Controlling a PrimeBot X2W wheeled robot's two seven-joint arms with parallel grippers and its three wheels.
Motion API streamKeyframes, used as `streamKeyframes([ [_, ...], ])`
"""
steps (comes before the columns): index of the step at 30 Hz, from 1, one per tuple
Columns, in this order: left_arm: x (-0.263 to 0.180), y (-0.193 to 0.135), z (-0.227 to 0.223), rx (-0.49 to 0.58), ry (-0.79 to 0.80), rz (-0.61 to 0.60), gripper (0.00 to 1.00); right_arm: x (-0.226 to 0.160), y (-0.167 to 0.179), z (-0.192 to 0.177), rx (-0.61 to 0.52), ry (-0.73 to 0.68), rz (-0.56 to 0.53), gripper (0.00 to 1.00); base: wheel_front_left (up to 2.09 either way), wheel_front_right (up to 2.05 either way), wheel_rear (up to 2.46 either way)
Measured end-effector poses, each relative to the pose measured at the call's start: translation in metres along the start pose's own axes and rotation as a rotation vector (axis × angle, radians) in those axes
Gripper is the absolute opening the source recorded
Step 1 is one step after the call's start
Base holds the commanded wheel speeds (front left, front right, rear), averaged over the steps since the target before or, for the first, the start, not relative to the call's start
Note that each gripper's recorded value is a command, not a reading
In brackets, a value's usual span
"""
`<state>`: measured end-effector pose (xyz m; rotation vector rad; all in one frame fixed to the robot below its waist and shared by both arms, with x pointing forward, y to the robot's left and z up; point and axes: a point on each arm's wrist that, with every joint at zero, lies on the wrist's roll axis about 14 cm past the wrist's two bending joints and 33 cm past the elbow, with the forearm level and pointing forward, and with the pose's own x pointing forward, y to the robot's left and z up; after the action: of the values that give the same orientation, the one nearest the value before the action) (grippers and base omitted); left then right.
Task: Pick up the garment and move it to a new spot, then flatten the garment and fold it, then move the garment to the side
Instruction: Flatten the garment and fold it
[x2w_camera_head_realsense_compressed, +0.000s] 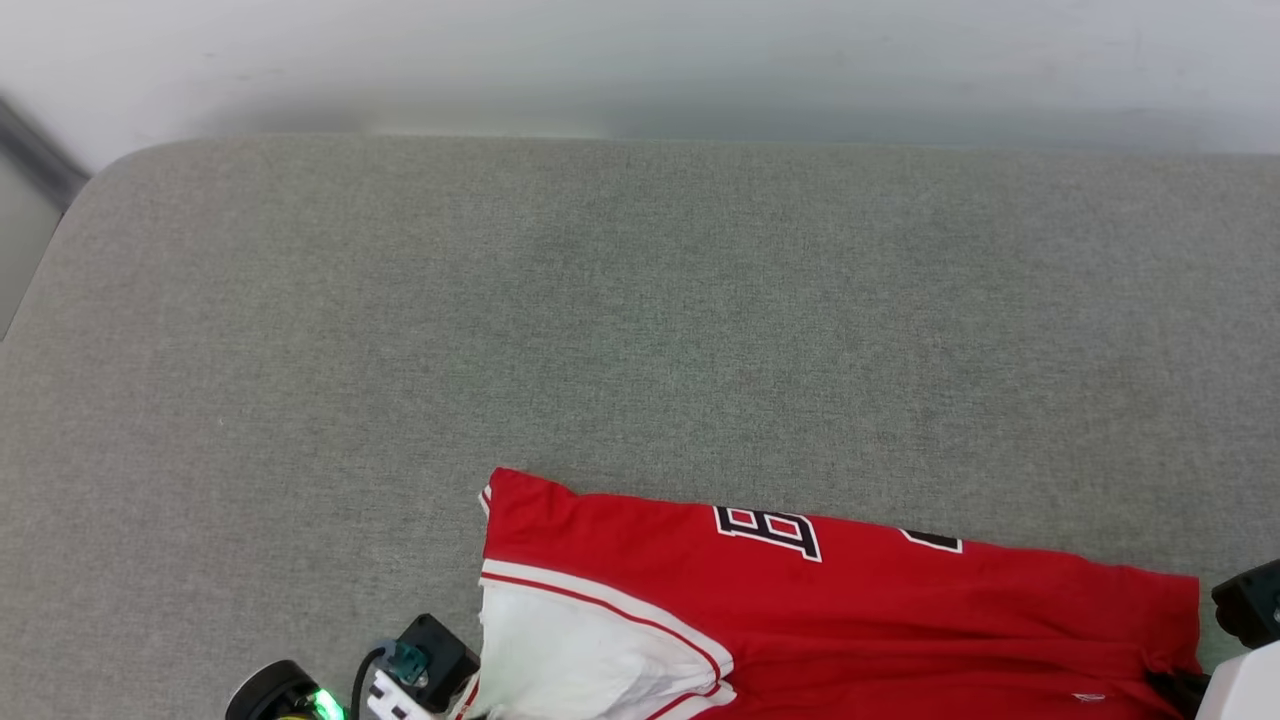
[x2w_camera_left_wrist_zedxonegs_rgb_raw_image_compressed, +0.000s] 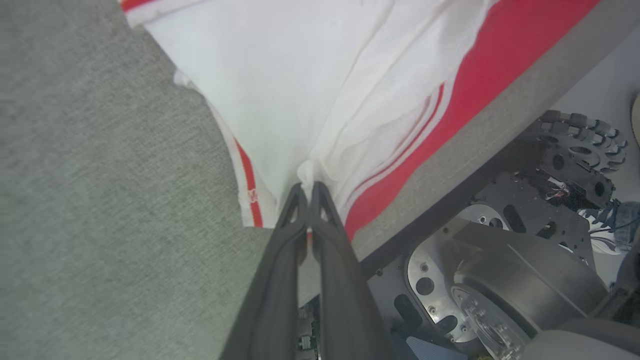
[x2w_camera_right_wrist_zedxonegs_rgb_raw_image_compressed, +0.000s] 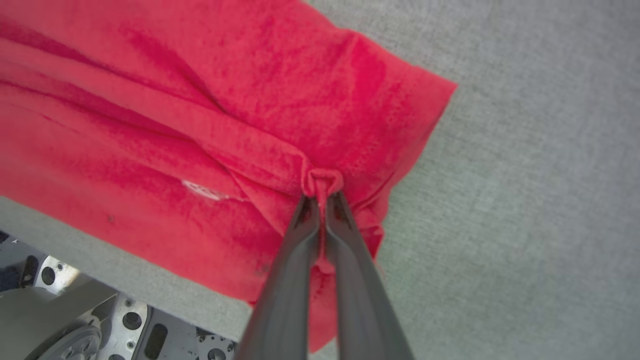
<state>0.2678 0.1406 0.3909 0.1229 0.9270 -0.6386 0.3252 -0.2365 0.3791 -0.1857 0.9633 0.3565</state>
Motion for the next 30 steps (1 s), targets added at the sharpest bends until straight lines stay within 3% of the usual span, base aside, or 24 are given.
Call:
streamKeyframes([
  [9, 0.001, 0.002, 0.031, 0.012, -0.188, 0.041, 1.0, -0.01, 0.003, 0.021, 0.03, -0.112, 0.005, 1.0, 0.0, 0.0, 0.0],
  [15, -0.022, 0.012, 0.086, 0.037, -0.494, 0.117, 1.0, -0.036, 0.001, 0.069, 0.073, -0.336, -0.013, 1.0, 0.0, 0.0, 0.0],
  [21, -0.069, 0.044, 0.134, -0.002, -0.856, 0.319, 1.0, -0.067, -0.009, 0.108, 0.135, -0.572, -0.077, 1.0, 0.0, 0.0, 0.0],
  [25, -0.087, 0.054, 0.135, -0.055, -0.985, 0.419, 1.0, -0.073, -0.011, 0.106, 0.189, -0.63, -0.117, 1.0, 0.0, 0.0, 0.0],
  [26, -0.096, 0.061, 0.13, -0.07, -1.018, 0.488, 1.0, -0.073, -0.011, 0.097, 0.234, -0.633, -0.145, 1.0, 0.0, 0.0, 0.0],
  [30, -0.121, 0.062, 0.142, -0.071, -1.125, 0.574, 1.0, -0.068, -0.011, 0.079, 0.298, -0.596, -0.174, 1.0, 0.0, 0.0, 0.0],
])
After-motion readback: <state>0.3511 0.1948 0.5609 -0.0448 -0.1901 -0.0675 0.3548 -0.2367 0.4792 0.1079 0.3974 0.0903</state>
